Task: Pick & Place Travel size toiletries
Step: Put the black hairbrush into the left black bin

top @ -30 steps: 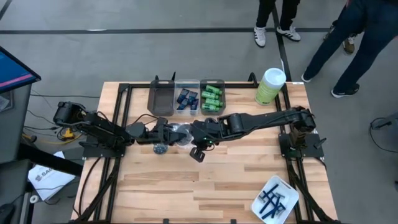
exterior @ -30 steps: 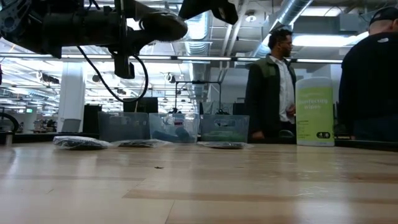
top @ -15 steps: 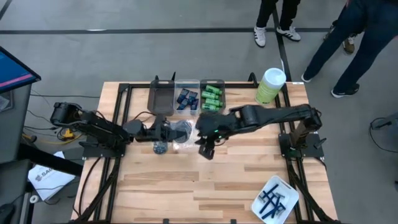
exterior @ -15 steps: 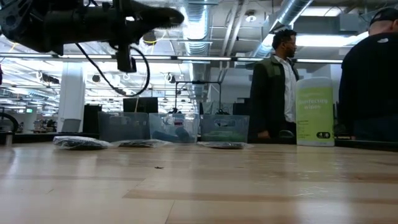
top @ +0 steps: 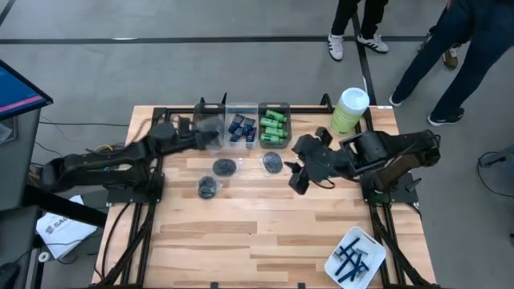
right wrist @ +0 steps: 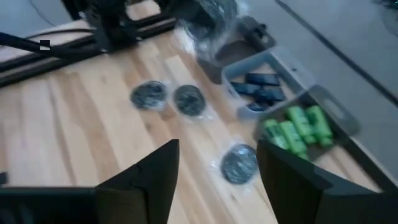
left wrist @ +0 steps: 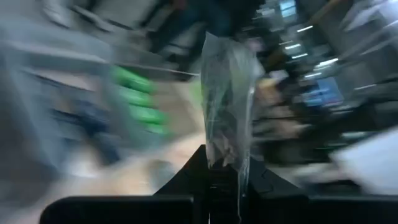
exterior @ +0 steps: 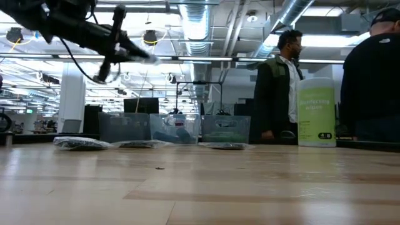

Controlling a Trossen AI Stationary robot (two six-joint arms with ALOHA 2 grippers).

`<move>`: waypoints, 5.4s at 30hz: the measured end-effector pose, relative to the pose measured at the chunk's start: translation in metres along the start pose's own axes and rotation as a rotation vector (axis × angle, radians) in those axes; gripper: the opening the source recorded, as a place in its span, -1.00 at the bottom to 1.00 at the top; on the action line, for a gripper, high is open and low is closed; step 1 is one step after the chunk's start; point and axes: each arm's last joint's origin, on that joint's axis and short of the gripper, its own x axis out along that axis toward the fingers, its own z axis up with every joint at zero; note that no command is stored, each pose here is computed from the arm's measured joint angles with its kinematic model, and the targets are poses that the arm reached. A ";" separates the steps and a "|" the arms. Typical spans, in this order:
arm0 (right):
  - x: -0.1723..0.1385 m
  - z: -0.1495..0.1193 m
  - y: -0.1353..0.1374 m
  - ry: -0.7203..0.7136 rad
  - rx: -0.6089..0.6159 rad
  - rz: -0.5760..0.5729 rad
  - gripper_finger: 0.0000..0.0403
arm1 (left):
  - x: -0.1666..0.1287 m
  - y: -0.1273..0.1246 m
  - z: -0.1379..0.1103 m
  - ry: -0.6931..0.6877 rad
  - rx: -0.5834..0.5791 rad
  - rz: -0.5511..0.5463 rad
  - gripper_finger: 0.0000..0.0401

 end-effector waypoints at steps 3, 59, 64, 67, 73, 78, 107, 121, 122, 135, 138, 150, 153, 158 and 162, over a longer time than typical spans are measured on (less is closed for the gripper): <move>-0.004 -0.005 -0.001 0.006 -0.004 -0.045 -0.02 | -0.004 0.002 0.021 0.002 0.124 0.201 -0.89; -0.013 -0.037 0.024 0.060 0.099 -0.135 0.20 | -0.020 -0.049 0.032 0.100 0.650 0.239 0.31; -0.017 -0.040 0.028 0.056 0.096 -0.117 0.20 | -0.017 -0.057 0.015 0.164 0.683 0.182 0.31; -0.016 -0.039 0.027 0.053 0.097 -0.121 0.20 | -0.016 -0.060 0.009 0.176 0.667 0.175 0.31; -0.015 -0.038 0.026 0.043 0.072 -0.134 0.19 | -0.016 -0.062 0.006 0.186 0.658 0.166 0.31; -0.013 -0.036 0.024 0.038 0.074 -0.143 0.15 | -0.018 -0.066 0.003 0.194 0.660 0.134 0.31; -0.005 -0.024 0.012 0.026 0.025 -0.168 0.14 | -0.003 -0.050 -0.092 0.777 0.764 0.280 0.27; -0.006 -0.026 0.011 0.041 -0.003 -0.176 0.14 | -0.005 -0.009 -0.133 0.855 0.650 0.559 0.27; -0.006 -0.026 0.011 0.041 -0.003 -0.176 0.14 | -0.006 -0.007 -0.133 0.847 0.619 0.574 0.27; -0.006 -0.027 0.011 0.047 -0.009 -0.180 0.14 | -0.026 -0.004 -0.109 0.756 0.575 0.661 0.27; -0.006 -0.027 0.011 0.047 -0.008 -0.181 0.14 | -0.029 -0.006 -0.104 0.743 0.561 0.646 0.27; -0.005 -0.026 0.011 0.041 0.035 -0.176 0.14 | -0.030 -0.008 -0.102 0.726 0.525 0.639 0.27; -0.005 -0.026 0.011 0.048 0.035 -0.169 0.14 | -0.030 -0.008 -0.102 0.726 0.524 0.639 0.27; -0.006 -0.027 0.012 0.058 0.036 -0.159 0.14 | -0.030 -0.008 -0.102 0.724 0.522 0.635 0.27; -0.006 -0.027 0.012 0.059 0.036 -0.158 0.14 | -0.030 -0.008 -0.102 0.724 0.522 0.635 0.27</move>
